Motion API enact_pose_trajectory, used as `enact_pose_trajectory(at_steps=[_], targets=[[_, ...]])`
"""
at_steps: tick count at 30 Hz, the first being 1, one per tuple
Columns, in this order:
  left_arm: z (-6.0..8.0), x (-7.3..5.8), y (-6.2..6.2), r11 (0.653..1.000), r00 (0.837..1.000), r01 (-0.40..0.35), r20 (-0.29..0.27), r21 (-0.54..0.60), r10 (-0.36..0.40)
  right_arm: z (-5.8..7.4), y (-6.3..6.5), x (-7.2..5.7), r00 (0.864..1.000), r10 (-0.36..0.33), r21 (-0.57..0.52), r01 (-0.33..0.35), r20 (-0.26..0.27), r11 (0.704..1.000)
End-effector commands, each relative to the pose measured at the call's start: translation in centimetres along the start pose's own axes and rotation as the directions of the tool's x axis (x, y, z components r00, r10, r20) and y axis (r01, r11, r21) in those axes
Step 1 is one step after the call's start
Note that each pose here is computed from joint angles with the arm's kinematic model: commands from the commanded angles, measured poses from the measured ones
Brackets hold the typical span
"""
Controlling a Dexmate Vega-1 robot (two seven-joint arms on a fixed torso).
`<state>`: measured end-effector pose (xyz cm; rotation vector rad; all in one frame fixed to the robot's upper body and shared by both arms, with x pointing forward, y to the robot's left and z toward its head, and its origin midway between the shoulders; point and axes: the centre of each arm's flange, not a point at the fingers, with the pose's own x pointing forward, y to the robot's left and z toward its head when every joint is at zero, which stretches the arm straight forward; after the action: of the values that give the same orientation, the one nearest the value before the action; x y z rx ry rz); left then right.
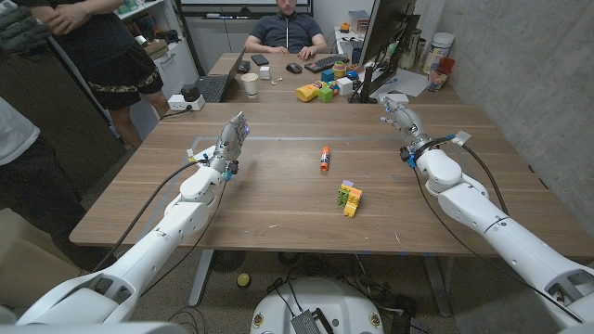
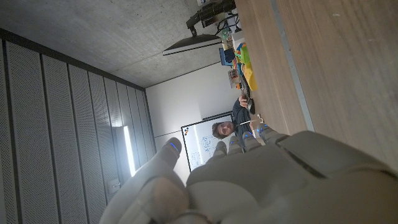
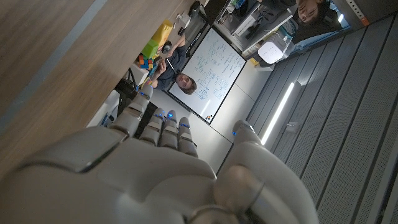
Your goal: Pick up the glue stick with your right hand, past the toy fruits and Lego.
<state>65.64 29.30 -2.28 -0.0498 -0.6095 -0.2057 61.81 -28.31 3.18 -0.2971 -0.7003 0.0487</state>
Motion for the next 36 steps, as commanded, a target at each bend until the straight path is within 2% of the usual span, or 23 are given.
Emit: enact_pose_trajectory(at_steps=[1,8,15,28,33,36], targets=[[0.0,-0.3,0.0,1.000,1.000,0.000,0.007,-0.007,0.000,3.9,-0.2,0.0,0.995,-0.037,-0.147,0.051,0.092,0.988],[0.0,-0.5,0.1,1.000,1.000,0.000,0.008,-0.008,0.000,5.8,0.2,0.0,0.989,-0.039,-0.217,0.069,0.141,0.974],[0.0,-0.6,0.2,1.000,1.000,0.000,0.012,-0.008,0.000,7.6,0.8,0.1,0.981,-0.041,-0.304,0.098,0.187,0.948],[0.1,-1.0,0.5,1.000,1.000,-0.003,0.018,-0.009,0.003,10.4,2.2,-0.5,0.962,-0.025,-0.439,0.148,0.273,0.886],[0.1,-1.2,0.5,1.000,1.000,-0.002,0.021,-0.009,0.002,11.0,3.0,-0.7,0.953,-0.013,-0.491,0.168,0.303,0.855],[0.1,-1.2,0.6,1.000,1.000,-0.001,0.023,-0.010,0.002,11.5,3.6,-0.8,0.949,-0.007,-0.533,0.184,0.316,0.826]])
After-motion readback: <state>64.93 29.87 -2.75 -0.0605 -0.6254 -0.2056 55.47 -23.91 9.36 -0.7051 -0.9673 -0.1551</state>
